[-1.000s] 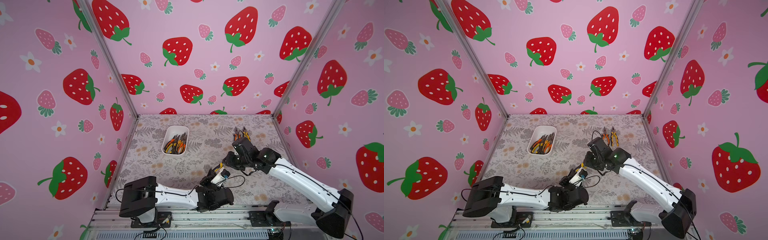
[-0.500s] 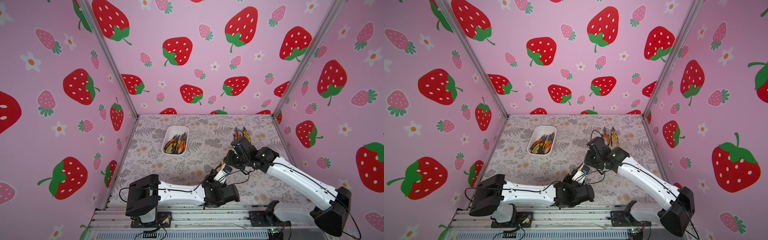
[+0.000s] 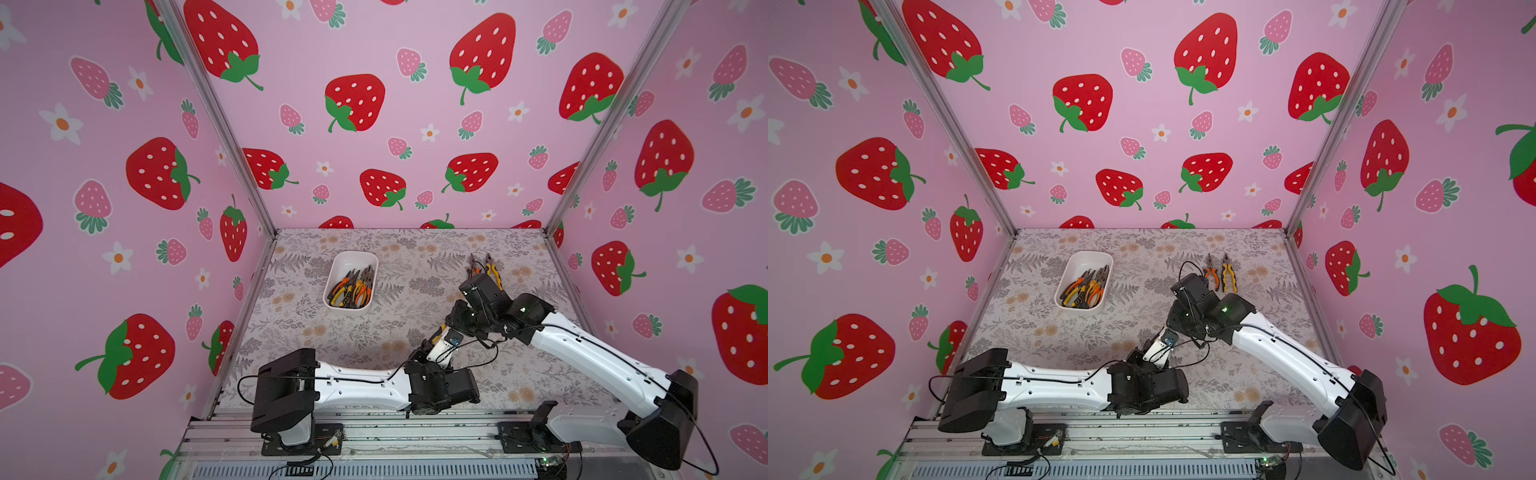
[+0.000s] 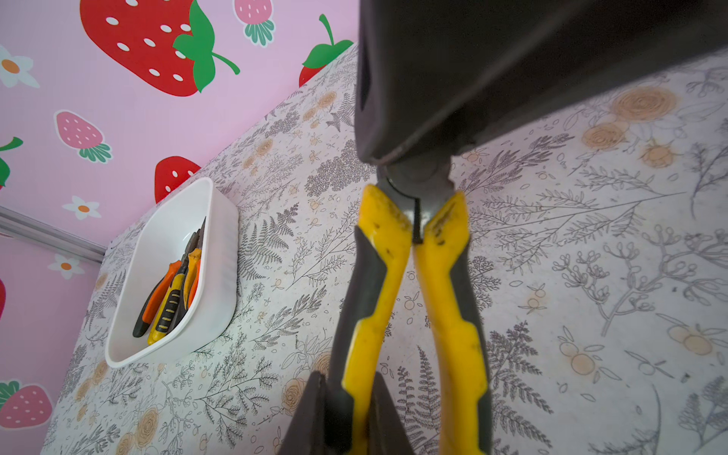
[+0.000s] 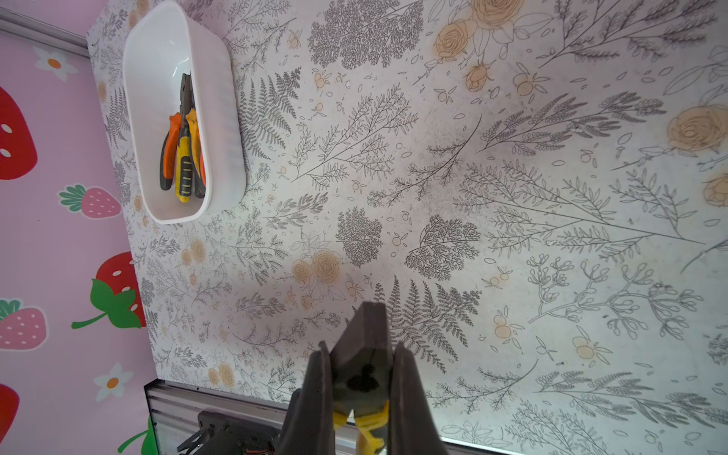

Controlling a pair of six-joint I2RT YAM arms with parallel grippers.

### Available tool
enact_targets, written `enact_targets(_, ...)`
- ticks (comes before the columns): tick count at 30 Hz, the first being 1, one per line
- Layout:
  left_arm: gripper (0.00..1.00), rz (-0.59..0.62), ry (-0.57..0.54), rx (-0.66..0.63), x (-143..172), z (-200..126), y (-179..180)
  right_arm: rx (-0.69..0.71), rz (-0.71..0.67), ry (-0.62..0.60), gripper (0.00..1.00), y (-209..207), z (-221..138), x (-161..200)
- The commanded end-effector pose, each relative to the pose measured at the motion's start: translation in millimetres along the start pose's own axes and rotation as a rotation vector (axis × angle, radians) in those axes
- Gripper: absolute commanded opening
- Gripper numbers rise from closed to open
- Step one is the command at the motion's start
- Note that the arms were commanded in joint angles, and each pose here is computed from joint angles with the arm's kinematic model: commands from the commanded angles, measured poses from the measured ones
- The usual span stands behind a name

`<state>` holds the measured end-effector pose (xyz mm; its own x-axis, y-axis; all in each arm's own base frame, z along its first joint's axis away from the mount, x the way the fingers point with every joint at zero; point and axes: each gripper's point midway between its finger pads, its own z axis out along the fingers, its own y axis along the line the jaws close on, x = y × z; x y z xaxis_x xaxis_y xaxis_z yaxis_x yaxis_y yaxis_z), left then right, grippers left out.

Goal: Take the pliers out of the storage box
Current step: Place the pliers at the center of the board.

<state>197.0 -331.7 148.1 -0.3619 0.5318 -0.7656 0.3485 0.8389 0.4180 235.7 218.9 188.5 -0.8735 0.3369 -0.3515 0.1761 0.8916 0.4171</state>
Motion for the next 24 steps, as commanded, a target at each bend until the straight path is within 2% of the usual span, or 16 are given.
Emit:
enact_targets(1, 0.0, -0.179, -0.145, 0.027, -56, -26, 10, 0.038, -0.088, -0.029, 0.0, -4, -3, -3)
enact_targets(4, 0.16, -0.191, -0.144, 0.043, -52, -26, 10, 0.07, -0.13, -0.089, 0.0, -6, -15, -17)
enact_targets(7, 0.18, -0.204, -0.141, 0.052, -47, -26, 11, 0.093, -0.162, -0.139, 0.0, -7, -25, -28)
enact_targets(12, 0.53, -0.207, -0.128, 0.05, -39, -24, 13, 0.09, -0.172, -0.176, 0.0, -7, -33, -37)
enact_targets(15, 0.58, -0.209, -0.118, 0.044, -35, -23, 13, 0.08, -0.169, -0.186, 0.0, -6, -35, -39)
enact_targets(24, 0.59, -0.235, -0.108, -0.006, -22, -28, 38, 0.129, -0.201, -0.179, 0.0, -17, -26, -49)
